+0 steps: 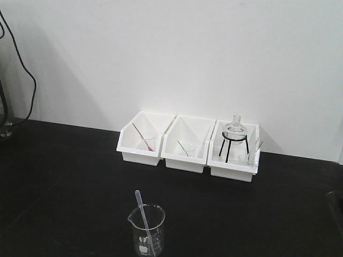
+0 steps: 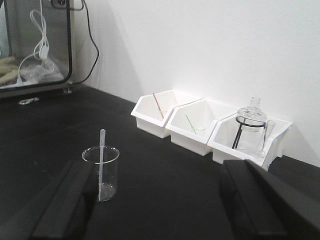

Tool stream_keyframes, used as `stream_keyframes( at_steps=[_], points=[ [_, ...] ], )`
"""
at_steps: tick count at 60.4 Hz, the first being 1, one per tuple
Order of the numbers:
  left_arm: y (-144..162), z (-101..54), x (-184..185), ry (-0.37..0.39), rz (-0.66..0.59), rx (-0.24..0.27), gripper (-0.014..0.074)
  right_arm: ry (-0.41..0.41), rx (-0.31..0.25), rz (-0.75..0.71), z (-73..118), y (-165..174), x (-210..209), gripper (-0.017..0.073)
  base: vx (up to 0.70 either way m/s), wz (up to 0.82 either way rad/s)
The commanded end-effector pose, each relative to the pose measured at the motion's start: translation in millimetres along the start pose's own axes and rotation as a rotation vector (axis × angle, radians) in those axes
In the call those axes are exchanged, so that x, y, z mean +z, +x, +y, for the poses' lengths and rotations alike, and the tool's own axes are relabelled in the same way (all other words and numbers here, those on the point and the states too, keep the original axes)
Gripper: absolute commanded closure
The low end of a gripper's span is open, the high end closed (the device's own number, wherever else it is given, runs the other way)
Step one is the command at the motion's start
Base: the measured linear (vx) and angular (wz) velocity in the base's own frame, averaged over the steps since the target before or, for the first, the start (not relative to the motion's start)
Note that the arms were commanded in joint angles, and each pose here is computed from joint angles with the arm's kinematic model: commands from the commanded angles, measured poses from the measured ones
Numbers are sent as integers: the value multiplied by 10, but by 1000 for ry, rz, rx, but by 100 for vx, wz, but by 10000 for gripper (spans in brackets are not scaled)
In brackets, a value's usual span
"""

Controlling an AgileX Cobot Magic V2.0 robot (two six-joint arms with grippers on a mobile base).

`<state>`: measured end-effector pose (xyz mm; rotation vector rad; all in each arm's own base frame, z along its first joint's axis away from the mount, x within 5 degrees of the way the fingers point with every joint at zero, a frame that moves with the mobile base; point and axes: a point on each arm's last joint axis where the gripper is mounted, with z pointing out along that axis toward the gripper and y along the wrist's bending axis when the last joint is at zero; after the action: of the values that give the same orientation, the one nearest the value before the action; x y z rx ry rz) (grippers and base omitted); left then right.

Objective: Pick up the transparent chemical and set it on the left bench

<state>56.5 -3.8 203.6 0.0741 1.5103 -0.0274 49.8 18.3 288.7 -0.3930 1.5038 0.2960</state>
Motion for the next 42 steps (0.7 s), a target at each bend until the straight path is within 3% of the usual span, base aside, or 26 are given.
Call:
stream_keyframes(
  at_steps=[1,6,27,30,34,35,38,42],
  points=[
    [-28,1,-13,-2,-81,-9,597,-15,23,-99,8,19,-111,22,0,0],
    [-28,1,-13,-2,-81,-9,597,-22,72,-130,11,107,-183,29,0,0],
    [-28,1,-13,-2,-81,-9,597,-32,76,-78,33,228,-116,37,0,0],
    [-28,1,-13,-2,-81,-9,597,-46,140,-56,53,322,-107,37,0,0],
    [-28,1,-13,-2,-81,-9,597,-33,313,4,85,544,-67,37,0,0],
    [-28,1,-13,-2,-81,-9,597,-19,333,16,85,592,-56,37,0,0],
    [-28,1,-13,-2,-81,-9,597,57,359,50,64,765,-24,37,0,0],
    [-28,1,-13,-2,-81,-9,597,199,335,90,0,958,-13,37,0,0]
  ],
)
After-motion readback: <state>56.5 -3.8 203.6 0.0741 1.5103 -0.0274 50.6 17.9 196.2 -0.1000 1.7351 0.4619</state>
